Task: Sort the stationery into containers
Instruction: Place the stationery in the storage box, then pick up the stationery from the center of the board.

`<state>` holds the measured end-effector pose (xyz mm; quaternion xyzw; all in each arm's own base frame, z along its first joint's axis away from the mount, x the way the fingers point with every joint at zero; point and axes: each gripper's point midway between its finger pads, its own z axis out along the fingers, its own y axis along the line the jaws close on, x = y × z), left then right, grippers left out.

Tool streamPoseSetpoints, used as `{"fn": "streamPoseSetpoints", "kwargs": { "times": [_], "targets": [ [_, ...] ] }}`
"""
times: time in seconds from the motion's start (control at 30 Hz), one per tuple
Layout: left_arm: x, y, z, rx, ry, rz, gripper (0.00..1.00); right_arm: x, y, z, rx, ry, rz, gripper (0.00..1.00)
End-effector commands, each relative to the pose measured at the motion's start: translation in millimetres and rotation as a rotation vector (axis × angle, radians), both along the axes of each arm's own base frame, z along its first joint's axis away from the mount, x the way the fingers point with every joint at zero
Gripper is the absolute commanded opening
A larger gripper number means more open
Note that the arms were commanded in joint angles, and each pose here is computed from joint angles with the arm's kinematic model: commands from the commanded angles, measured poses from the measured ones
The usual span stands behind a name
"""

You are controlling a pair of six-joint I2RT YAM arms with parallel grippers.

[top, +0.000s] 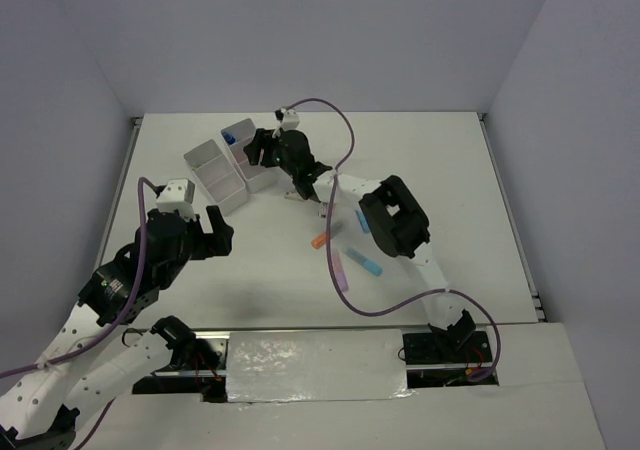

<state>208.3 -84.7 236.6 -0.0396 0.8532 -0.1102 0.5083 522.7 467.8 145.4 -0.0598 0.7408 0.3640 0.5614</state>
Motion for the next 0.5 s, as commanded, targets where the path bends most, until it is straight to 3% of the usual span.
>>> {"fn": "streamPoseSetpoints", "kwargs": {
  "times": [0.0,0.1,0.13,0.17,0.3,0.47],
  "targets": [
    [6,1,6,0.006,-0.033,0.007,0.99,-25,-23,129,0.104,-0.207,-0.014,0.71],
    [7,1,5,0.008,-0.028,0.013,0.99,-44,-64,158,0.038,-0.196,-0.067,0.79],
    [8,0,4,0.010,-0.023,0.014,0.99,-50,-91,125,-0.110,-0.031,-0.086,0.79],
    [7,0,4,0.012,-0.020,0.012,0.99,-48,-99,140,-0.093,-0.049,-0.096,0.79],
    [8,0,4,0.009,-0.021,0.015,0.99,-78,-173,61,-0.357,0.281,-0.105,0.79],
    [8,1,2,0.013,-0.017,0.018,0.99,-137,-238,0,-0.525,0.429,-0.156,0.78]
  ]
}}
